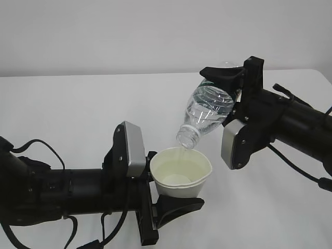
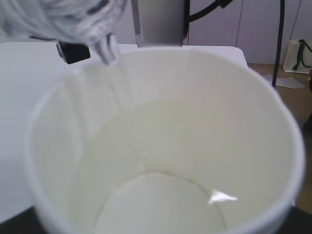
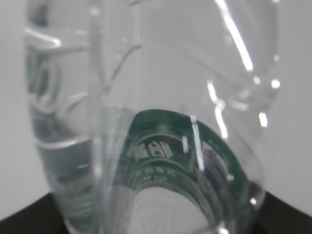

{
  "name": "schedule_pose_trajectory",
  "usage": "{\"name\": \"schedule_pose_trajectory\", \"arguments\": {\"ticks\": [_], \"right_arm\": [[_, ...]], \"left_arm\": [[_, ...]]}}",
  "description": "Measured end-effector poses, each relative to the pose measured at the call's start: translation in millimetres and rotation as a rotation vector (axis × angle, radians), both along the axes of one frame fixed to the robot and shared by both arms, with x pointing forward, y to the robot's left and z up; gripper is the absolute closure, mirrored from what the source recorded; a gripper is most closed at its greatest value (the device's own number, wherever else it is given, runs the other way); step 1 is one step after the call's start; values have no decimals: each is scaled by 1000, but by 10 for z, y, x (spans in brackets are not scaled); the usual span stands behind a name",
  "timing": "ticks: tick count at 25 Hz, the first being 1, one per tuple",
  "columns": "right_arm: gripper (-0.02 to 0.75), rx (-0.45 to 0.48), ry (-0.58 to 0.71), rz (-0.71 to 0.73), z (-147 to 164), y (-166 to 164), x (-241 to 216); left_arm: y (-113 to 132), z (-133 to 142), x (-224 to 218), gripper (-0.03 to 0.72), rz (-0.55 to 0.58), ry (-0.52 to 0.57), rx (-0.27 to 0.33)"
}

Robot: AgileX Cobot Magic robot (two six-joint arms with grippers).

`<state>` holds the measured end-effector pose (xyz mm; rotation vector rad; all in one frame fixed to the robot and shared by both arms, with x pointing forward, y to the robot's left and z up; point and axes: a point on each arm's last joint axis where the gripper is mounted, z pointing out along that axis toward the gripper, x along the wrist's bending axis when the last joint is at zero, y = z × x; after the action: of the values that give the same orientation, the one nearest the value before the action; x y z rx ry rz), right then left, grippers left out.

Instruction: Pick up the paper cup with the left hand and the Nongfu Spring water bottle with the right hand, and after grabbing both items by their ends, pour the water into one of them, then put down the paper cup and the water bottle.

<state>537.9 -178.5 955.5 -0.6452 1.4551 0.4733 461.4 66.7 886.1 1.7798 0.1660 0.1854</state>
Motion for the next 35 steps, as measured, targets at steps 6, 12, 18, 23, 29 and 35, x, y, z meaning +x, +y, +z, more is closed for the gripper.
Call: {"name": "schedule_pose_trajectory", "arguments": {"ticks": [6,12,18,23,29,35], "right_arm": [[281,1,-1,0,1,0,0],[281,0,-2,0,1,0,0],[281,1,-1,0,1,0,0],[281,26,21,-1,2,-1,1],[281,90,76,-3,2,-2,2],[281,155,132,-3,2,-2,2]], "left_arm": [[0,0,0,229,0,0,0],[0,0,0,229,0,0,0],[0,-2,0,229,0,0,2],[0,-2,0,229,0,0,2],[0,-2,0,229,0,0,2],[0,-2,0,229,0,0,2]]}}
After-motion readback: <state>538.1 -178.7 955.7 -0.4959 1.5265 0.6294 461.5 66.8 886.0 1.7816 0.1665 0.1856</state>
